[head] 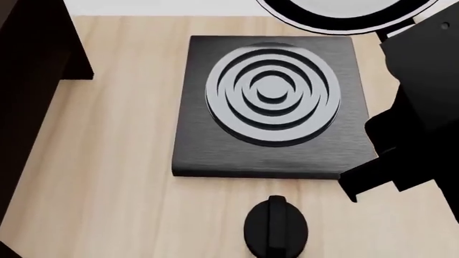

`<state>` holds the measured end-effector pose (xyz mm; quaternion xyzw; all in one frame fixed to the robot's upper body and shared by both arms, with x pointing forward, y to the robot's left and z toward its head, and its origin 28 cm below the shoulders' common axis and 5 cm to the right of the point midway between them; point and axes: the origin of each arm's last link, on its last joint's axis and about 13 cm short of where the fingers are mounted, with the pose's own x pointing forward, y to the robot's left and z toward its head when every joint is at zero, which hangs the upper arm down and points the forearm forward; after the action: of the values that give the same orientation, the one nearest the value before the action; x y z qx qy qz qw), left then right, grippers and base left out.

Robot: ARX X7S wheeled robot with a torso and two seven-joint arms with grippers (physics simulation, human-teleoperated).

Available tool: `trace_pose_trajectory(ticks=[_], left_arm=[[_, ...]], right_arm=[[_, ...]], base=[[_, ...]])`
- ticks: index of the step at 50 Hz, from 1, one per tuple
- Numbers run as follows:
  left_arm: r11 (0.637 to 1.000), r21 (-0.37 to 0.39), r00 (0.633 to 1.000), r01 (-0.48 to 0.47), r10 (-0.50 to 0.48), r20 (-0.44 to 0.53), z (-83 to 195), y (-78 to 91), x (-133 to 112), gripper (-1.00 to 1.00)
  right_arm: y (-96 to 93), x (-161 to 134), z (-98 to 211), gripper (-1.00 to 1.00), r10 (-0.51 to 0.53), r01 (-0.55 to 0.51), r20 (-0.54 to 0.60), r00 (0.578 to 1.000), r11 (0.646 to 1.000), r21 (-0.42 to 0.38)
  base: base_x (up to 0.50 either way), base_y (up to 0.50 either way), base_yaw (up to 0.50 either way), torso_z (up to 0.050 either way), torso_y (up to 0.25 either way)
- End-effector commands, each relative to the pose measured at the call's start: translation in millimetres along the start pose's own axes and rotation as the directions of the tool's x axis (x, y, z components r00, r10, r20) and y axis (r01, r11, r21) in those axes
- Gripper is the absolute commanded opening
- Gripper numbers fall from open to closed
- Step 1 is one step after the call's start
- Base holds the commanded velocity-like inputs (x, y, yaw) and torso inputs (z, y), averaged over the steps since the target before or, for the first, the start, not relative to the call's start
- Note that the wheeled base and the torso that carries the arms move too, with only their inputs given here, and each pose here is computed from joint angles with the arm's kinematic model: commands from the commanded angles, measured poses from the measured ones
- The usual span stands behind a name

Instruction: Put the frying pan under the cabinet shelf.

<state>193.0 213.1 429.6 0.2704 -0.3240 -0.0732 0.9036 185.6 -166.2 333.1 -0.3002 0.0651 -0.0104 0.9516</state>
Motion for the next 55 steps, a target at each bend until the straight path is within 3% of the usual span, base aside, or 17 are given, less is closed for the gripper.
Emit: trace_pose_trajectory(ticks=[1, 13, 32, 55], left_arm=[[1.0, 0.021, 1.0, -0.005, 0.004, 0.023, 12, 3.3, -6, 1.0], [0.999, 0.044, 0.999, -0.014, 0.013, 0.035, 21, 6.9, -10, 1.0], [0.999, 0.039, 0.999, -0.029, 0.028, 0.021, 21, 9.2, -14, 1.0], [0.999, 0.034, 0.999, -0.031, 0.03, 0.02, 23, 11.1, -19, 1.0]], right_arm=[[-12.0, -10, 15, -1.0, -0.098, 0.099, 0.075, 0.992, 0.995, -0.012], [-12.5, -16, 29, -1.0, -0.074, 0.078, 0.115, 0.991, 0.996, -0.031], [-7.3, -27, 53, -1.0, 0.006, 0.014, 0.165, 0.986, 0.992, -0.122], [5.5, -39, 65, -1.0, 0.12, -0.075, 0.165, 0.979, 0.964, -0.256]], base=[[0.0, 0.0, 0.0, 0.01, -0.17], [0.0, 0.0, 0.0, 0.01, -0.155], [0.0, 0.0, 0.0, 0.0, 0.0], [0.0, 0.0, 0.0, 0.0, 0.002]])
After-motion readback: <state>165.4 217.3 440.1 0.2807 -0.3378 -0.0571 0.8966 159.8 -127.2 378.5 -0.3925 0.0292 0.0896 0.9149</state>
